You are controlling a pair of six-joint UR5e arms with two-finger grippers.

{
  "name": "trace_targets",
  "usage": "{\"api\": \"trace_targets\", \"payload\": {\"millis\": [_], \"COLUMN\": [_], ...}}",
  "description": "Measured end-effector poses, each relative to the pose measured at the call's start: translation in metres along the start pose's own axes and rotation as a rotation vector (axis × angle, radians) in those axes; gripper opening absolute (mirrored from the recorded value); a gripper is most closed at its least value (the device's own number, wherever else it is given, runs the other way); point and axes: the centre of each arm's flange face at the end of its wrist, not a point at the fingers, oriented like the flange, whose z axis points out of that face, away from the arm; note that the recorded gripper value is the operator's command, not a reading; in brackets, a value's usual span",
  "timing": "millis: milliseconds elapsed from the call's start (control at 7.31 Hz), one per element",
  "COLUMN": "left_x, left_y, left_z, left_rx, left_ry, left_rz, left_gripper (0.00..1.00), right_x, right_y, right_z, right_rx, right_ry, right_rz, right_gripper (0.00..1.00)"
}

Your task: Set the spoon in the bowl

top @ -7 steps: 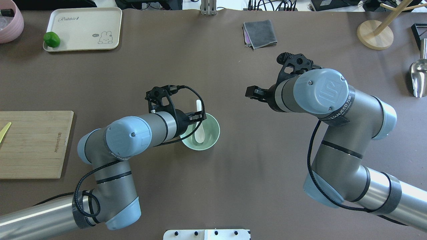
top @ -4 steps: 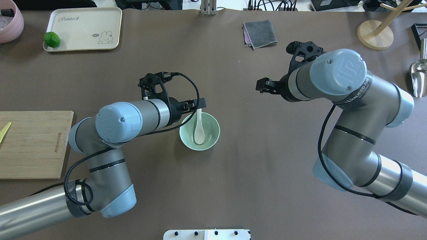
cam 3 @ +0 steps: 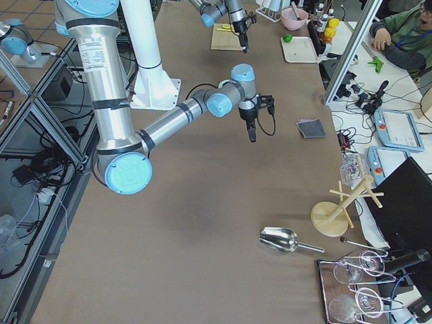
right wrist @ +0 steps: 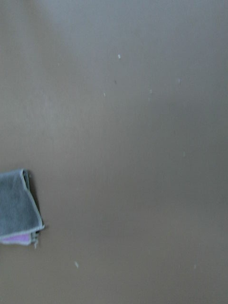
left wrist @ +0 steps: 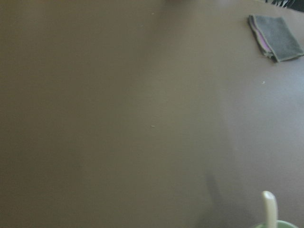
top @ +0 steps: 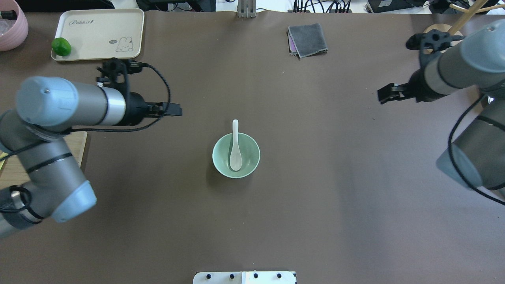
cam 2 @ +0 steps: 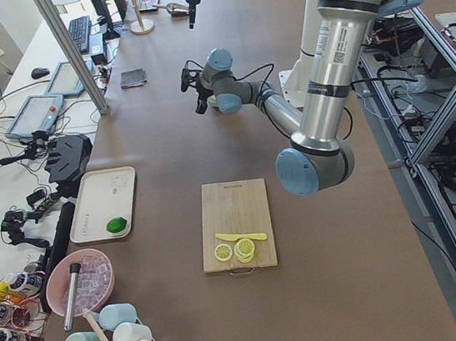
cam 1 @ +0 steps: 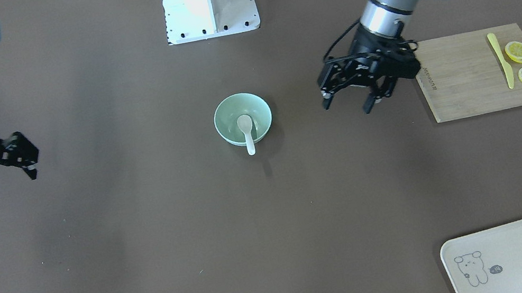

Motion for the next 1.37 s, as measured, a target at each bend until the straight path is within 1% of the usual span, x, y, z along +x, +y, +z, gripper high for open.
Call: {"api": "trace_targets", "payload": {"millis": [137,274,410,547,684,821,957,1094,1231,1368], "left_x": [-0.077,-0.164,-0.243,-0.306,-0.351,-0.372,-0.382,-0.388,-0.392,-0.396], "left_y": [-0.006,0.006,0.031,0.047,0.051,0.05,0.051,0.051,0.052,0.055], "left_z": [-0.037,-0.072,-0.094,-0.112,-0.138,-0.162,-0.176,-0.18,-0.182,-0.182], "left_rx": [-0.049,-0.095,-0.152,-0.198,-0.22,-0.235,-0.261,-0.3,-0.342,-0.371], "left_ry": [-0.029,-0.078,-0.144,-0.215,-0.261,-0.254,-0.23,-0.216,-0.211,-0.206], "left_rz": [0.077,0.145,0.151,0.079,-0.001,-0.026,-0.014,0.005,-0.009,-0.032], "left_gripper": [0.98,0.98,0.98,0.98,0.98,0.98,0.98,0.98,0.98,0.98], "right_x": [0.079,0.162,0.235,0.288,0.324,0.346,0.356,0.363,0.367,0.365], "right_y": [0.017,0.045,0.074,0.1,0.122,0.136,0.142,0.142,0.142,0.142], "right_z": [-0.008,-0.015,-0.015,-0.006,0.008,0.019,0.019,0.012,0.002,-0.01], "right_rx": [-0.042,-0.076,-0.107,-0.143,-0.179,-0.199,-0.193,-0.173,-0.149,-0.137], "right_ry": [0.0,0.013,0.032,0.032,-0.001,-0.052,-0.085,-0.108,-0.116,-0.11], "right_rz": [-0.067,-0.13,-0.177,-0.188,-0.159,-0.114,-0.082,-0.059,-0.044,-0.035], "right_gripper": [1.0,1.0,1.0,1.0,1.0,1.0,1.0,1.0,1.0,1.0]}}
